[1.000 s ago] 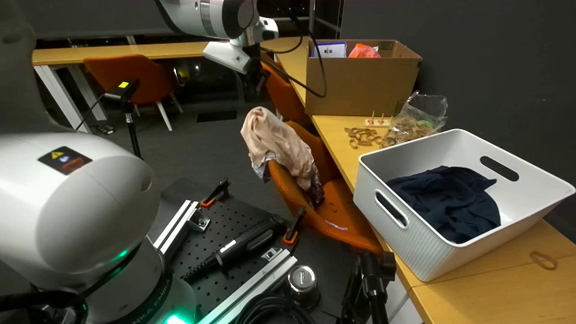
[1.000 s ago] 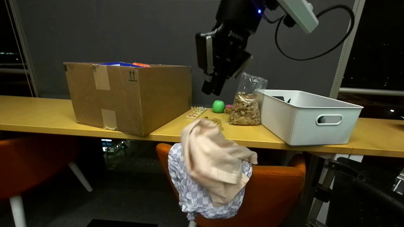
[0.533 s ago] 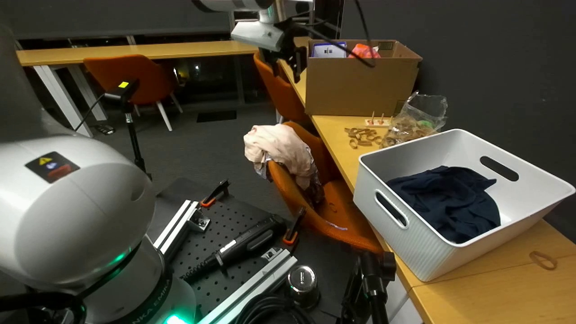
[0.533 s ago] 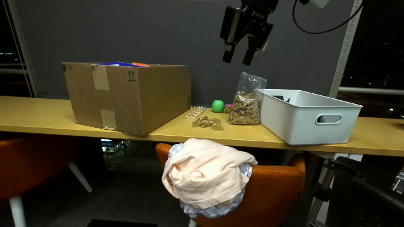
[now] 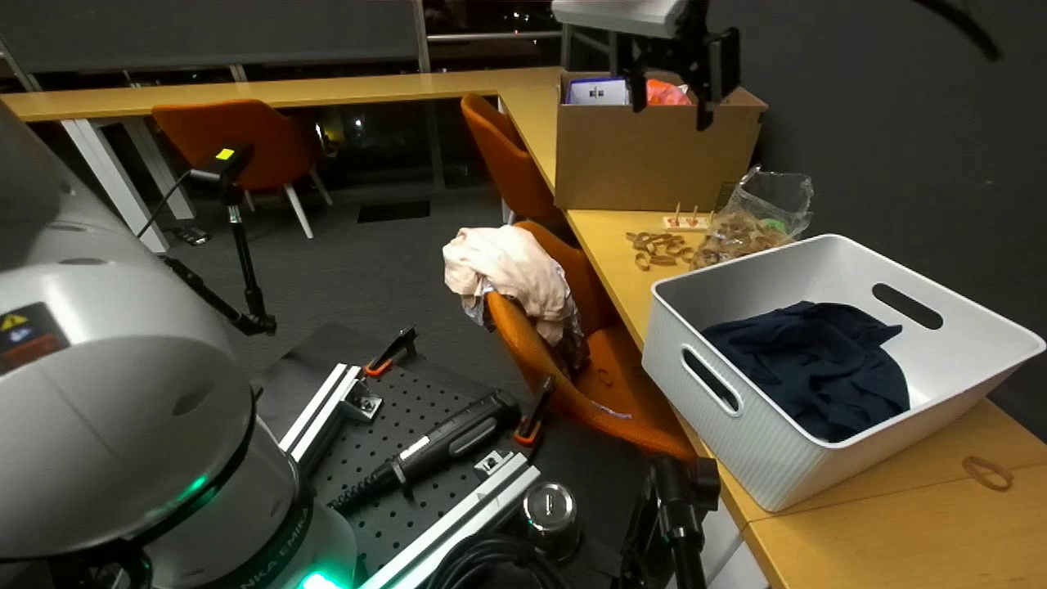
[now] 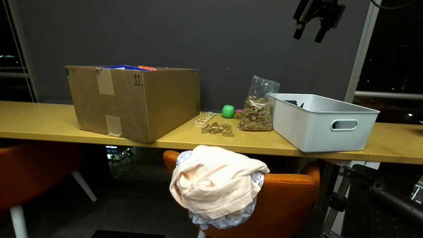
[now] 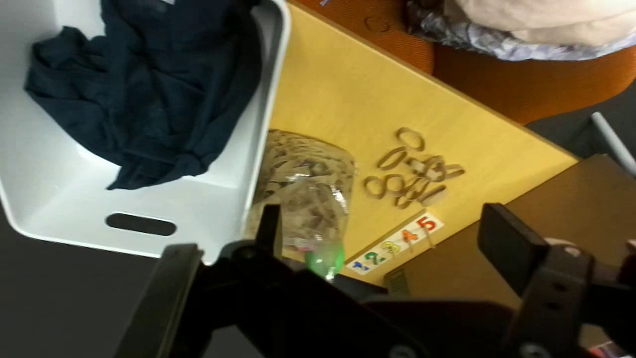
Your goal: Pick up all the items from the white basket and put them on the backrest of the orange chair
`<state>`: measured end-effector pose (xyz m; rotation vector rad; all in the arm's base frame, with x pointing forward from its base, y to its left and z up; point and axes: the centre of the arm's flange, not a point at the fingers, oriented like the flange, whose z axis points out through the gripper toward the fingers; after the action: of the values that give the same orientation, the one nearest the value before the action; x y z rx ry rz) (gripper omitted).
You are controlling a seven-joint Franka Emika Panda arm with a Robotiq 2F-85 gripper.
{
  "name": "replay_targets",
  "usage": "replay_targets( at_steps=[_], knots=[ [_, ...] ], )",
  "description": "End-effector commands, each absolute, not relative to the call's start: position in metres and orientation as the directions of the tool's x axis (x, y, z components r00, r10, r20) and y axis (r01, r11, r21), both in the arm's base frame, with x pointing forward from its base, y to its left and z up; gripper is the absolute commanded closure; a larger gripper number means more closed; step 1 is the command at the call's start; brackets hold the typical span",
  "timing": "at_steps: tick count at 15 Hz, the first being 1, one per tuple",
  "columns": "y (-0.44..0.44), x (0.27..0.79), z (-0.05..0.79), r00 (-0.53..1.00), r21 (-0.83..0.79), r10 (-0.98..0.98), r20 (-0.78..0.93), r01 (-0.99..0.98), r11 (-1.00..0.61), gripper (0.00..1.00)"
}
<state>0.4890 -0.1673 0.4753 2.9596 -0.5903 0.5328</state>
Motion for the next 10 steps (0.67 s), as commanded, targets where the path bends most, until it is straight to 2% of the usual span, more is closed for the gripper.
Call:
replay_targets(
  at_steps=[1,10],
  knots=[
    [-0.236,0.489,0.464,0.835,0.019,-0.428,0.345,-0.462,-0.887,0.00],
    [-0.335,0.508,0.337,0.737,0.085,-0.573,0.359,-0.637,-0.766,0.00]
  ],
)
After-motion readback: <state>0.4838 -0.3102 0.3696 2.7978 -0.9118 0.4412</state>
